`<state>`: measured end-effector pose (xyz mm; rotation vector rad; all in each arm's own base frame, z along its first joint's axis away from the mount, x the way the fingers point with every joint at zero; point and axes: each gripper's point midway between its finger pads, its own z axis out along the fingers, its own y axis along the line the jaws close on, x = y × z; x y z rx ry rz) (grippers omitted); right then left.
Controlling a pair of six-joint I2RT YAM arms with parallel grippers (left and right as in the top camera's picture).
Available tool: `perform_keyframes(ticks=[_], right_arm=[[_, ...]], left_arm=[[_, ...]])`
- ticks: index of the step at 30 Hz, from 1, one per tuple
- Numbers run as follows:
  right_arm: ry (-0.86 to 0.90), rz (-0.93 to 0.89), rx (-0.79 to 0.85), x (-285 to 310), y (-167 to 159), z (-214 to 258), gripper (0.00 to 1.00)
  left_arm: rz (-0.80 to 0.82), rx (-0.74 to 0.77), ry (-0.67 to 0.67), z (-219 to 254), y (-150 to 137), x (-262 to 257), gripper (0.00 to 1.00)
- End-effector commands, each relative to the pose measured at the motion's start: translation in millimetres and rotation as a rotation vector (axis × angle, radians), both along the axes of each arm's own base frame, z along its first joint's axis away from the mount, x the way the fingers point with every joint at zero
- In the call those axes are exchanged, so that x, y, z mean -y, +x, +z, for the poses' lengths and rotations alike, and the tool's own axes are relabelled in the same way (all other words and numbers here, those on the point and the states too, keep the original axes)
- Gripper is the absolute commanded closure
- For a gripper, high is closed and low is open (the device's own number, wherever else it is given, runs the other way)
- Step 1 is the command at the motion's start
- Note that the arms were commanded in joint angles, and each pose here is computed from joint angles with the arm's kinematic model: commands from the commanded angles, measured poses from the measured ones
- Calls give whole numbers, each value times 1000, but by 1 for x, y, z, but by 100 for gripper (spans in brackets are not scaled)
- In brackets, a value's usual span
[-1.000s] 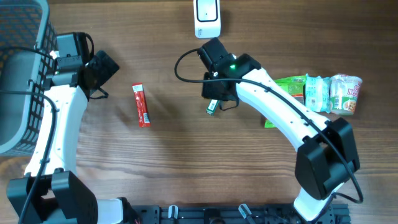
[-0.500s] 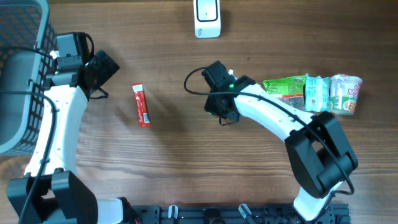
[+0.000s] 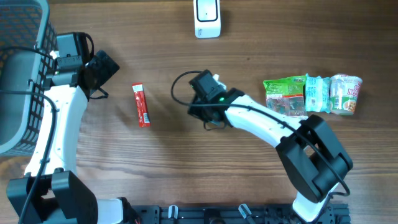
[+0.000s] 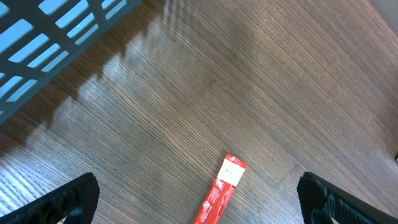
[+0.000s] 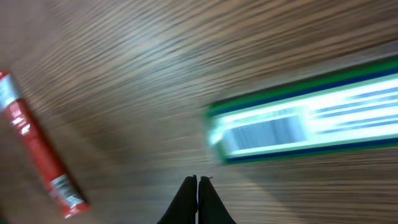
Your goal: Scan the item barcode
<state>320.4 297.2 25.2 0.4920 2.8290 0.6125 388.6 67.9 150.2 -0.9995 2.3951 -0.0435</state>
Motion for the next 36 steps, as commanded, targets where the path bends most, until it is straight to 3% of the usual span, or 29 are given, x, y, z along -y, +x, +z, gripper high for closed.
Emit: perform_keyframes(ticks=[1, 2, 4, 9, 10, 12, 14, 16, 23, 28, 36], right_arm=[[4, 145, 32, -11, -5, -3, 96], [15, 200, 45, -14, -6, 1, 96], [50, 345, 122, -20, -3, 23, 80], [36, 595, 422, 2, 19, 102, 62], [-1, 689, 501, 16, 18, 121, 49], [-86, 815, 613, 38, 17, 143, 34], [-227, 1019, 711, 66, 11, 155, 32], [-357, 1123, 707, 94, 14, 148, 30], [-429, 1379, 709, 101, 19, 95, 24], [-399, 1462, 660, 96, 23, 56, 18], [-304, 1544, 605, 84, 23, -5, 20]], left_arm=[[22, 12, 8, 4, 2, -4, 0], [22, 11, 8, 4, 2, -4, 0], [22, 12, 8, 4, 2, -4, 0], [22, 12, 8, 4, 2, -4, 0], [22, 11, 8, 4, 2, -4, 0], [22, 12, 8, 4, 2, -4, 0], [22, 12, 8, 4, 2, -4, 0], [22, 12, 8, 4, 2, -4, 0], [22, 11, 8, 4, 2, -4, 0], [22, 12, 8, 4, 2, -4, 0], [22, 12, 8, 4, 2, -4, 0]])
